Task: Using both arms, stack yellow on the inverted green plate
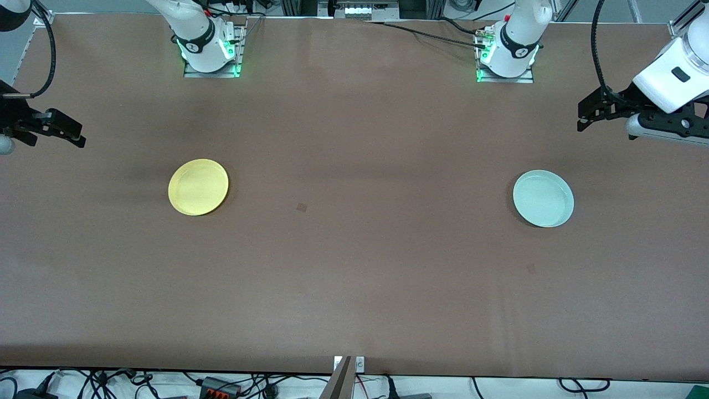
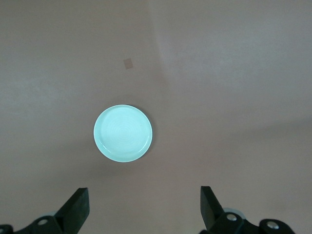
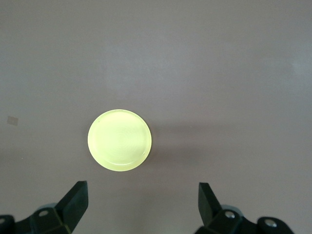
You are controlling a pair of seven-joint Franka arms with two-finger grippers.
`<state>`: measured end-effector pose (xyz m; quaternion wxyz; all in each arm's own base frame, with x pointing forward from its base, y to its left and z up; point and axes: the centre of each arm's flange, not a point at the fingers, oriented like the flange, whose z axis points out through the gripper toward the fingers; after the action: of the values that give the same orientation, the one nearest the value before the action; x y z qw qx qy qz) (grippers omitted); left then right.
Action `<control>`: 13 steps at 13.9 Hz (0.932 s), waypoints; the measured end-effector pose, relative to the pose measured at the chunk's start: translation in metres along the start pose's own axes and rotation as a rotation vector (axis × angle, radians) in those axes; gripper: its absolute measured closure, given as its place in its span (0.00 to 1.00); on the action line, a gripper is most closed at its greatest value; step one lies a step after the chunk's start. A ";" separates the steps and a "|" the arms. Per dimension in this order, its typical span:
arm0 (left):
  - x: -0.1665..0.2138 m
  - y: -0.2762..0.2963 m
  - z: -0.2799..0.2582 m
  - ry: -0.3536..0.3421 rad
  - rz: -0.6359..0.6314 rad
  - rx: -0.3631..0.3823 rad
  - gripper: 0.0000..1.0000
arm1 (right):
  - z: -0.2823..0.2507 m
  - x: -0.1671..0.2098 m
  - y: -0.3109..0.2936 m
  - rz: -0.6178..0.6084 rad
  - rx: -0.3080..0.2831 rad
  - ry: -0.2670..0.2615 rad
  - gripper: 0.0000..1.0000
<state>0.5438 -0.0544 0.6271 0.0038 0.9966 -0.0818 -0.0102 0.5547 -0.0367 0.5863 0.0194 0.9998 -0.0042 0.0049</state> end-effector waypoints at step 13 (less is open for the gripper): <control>-0.003 -0.001 0.002 -0.022 -0.006 -0.002 0.00 | 0.000 0.000 0.000 0.000 -0.001 0.000 0.00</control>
<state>0.5414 -0.0531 0.6256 0.0036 0.9966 -0.0790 -0.0214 0.5548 -0.0369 0.5864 0.0200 0.9998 -0.0043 0.0050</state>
